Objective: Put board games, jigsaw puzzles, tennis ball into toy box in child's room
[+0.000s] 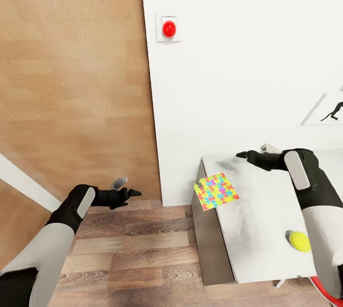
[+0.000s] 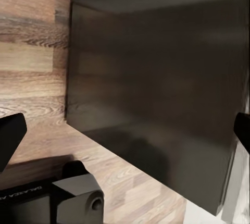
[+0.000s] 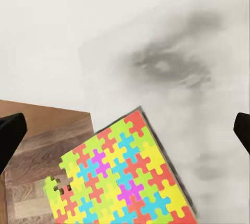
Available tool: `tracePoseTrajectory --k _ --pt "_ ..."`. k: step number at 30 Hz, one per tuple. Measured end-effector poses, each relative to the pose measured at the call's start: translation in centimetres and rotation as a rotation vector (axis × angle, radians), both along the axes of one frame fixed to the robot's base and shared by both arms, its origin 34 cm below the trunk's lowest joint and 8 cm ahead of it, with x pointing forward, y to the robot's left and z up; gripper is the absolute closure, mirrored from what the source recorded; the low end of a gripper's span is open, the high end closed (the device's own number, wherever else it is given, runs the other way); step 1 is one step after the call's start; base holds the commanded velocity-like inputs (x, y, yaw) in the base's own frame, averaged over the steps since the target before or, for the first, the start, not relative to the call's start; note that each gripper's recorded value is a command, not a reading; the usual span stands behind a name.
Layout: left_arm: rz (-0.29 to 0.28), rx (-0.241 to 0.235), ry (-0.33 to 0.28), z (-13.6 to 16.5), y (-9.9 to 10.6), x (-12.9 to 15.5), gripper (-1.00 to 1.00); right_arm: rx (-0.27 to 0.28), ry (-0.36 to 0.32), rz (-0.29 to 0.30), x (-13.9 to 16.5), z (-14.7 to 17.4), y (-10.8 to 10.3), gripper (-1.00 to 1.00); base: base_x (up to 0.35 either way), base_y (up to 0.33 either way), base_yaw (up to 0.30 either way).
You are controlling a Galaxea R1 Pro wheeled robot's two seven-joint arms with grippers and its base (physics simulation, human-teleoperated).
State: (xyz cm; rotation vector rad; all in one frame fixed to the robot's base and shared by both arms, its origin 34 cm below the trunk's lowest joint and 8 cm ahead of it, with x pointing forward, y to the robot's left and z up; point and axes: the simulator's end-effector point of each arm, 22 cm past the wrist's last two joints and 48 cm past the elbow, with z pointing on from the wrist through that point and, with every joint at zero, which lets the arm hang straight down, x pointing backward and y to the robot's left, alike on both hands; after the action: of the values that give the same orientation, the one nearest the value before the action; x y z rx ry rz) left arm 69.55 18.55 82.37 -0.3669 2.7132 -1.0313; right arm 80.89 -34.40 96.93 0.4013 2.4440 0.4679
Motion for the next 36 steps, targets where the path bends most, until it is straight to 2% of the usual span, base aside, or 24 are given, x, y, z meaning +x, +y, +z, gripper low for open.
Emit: tracePoseTrajectory --k 6,11,12,16,19,20,26,29,34,36 --pt "0.021 -0.043 -0.044 1.3 0.3 0.8 -1.00 0.161 -0.104 0.061 -1.8 3.1 1.4 -1.00 0.000 0.000 -0.053" --pt "0.025 -0.078 -0.083 2.4 0.1 1.4 -1.00 0.333 -0.156 0.110 -5.3 4.7 2.2 -1.00 0.000 0.000 -0.017" --pt "0.025 -0.078 -0.084 2.4 0.1 1.4 -1.00 0.334 -0.158 0.111 -5.3 4.8 2.2 -1.00 0.000 0.000 -0.010" --pt "0.025 -0.107 -0.119 3.4 -0.1 1.9 -1.00 0.473 -0.193 0.140 -8.9 6.1 2.8 -1.00 0.000 0.000 -0.006" --pt "0.023 -0.132 -0.151 4.1 -0.4 2.3 -1.00 0.562 -0.208 0.130 -11.6 6.3 2.3 -1.00 0.000 0.000 -0.003" --pt "0.023 -0.132 -0.152 4.2 -0.4 2.3 -1.00 0.565 -0.209 0.130 -11.6 6.4 2.3 -1.00 0.000 0.000 -0.002" --pt "0.014 -0.180 -0.207 5.6 -0.7 2.8 -1.00 0.684 -0.254 0.057 -16.3 6.7 -0.7 -1.00 0.000 0.000 -0.001" --pt "0.011 -0.195 -0.226 6.1 -0.4 2.9 -1.00 0.744 -0.287 0.039 -18.8 7.2 -1.8 -1.00 0.000 0.000 0.000" --pt "0.008 -0.206 -0.251 6.5 0.0 3.0 -1.00 0.856 -0.353 0.079 -23.0 9.5 -1.6 -1.00 0.000 0.000 0.000" --pt "0.010 -0.208 -0.253 6.3 0.1 3.0 -1.00 0.902 -0.409 0.094 -25.0 10.6 -1.4 -1.00 0.000 0.000 0.000"
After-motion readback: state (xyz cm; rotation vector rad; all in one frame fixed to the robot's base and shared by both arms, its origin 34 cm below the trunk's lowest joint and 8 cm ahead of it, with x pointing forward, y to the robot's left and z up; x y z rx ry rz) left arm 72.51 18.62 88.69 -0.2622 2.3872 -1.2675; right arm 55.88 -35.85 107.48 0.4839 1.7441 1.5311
